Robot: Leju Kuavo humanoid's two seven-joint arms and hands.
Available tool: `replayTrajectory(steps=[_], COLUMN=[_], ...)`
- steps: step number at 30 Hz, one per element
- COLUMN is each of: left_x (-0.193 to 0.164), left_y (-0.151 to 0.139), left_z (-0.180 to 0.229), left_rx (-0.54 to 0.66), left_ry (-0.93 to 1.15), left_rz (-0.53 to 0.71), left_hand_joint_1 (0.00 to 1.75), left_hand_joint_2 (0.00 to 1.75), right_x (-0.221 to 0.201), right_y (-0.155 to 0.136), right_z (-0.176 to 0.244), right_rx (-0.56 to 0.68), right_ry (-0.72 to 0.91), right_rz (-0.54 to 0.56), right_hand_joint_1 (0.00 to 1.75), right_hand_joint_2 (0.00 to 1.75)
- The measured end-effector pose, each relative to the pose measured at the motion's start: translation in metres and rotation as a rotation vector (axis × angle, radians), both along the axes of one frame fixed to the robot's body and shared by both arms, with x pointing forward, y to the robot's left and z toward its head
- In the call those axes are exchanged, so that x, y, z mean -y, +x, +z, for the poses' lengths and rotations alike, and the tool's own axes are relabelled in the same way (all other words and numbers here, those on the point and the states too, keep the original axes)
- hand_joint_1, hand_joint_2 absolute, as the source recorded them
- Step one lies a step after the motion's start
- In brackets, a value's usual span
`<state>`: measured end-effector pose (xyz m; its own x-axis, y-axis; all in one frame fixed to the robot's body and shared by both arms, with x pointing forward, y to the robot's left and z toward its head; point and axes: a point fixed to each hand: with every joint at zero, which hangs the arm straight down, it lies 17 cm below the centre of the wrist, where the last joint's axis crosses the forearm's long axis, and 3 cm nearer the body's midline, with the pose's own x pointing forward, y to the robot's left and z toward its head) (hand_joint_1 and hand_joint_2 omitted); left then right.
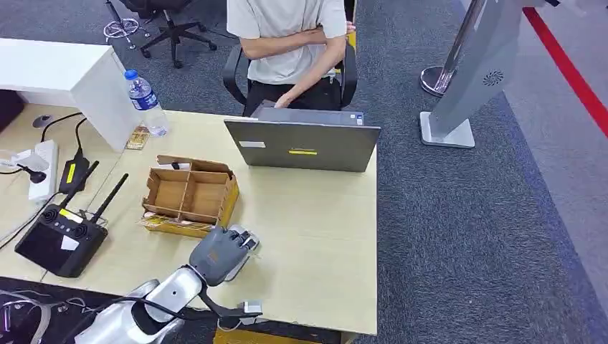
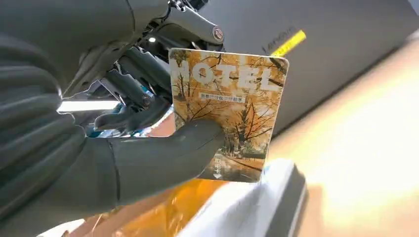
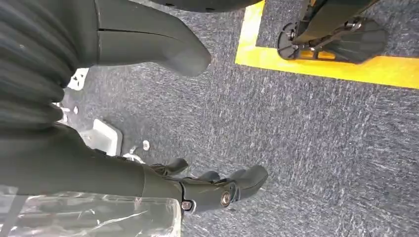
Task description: Pass the card to the sensor for recognition and then transmit it.
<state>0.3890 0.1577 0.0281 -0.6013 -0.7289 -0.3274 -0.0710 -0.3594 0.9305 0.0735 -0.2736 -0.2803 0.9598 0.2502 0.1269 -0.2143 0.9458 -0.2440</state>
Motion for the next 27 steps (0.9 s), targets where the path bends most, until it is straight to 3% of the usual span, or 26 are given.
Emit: replayTrajectory(steps=[9,15,22,27], left_x=[-0.009,-0.008,-0.015,-0.070], left_y=[-0.003,0.013,0.066,0.124], left_z=[-0.010,0.011,0.105,0.188], left_rx=[-0.062,-0.004,0.206,0.348], left_ry=[0.007,-0.059,-0.275,-0.396], left_rz=[0.000,0.055,0.180,0.338], left_hand_joint_1=[1.75,1.75,1.75,1.75], left_hand_joint_2=[1.75,1.75,1.75,1.75], right_x=[0.001,0.002,0.002,0.001], right_y=[-0.002,-0.004,-0.004,-0.004], right_z=[0.000,0.000,0.000,-0.001], right_rx=[-0.008,-0.014,-0.015,-0.019], right_ry=[-0.005,-0.007,-0.014,-0.018], right_rz=[0.009,0.003,0.050,0.099], right_hand_joint_1=[0.00,0.00,0.00,0.00], right_hand_joint_2=[1.75,1.75,1.75,1.75])
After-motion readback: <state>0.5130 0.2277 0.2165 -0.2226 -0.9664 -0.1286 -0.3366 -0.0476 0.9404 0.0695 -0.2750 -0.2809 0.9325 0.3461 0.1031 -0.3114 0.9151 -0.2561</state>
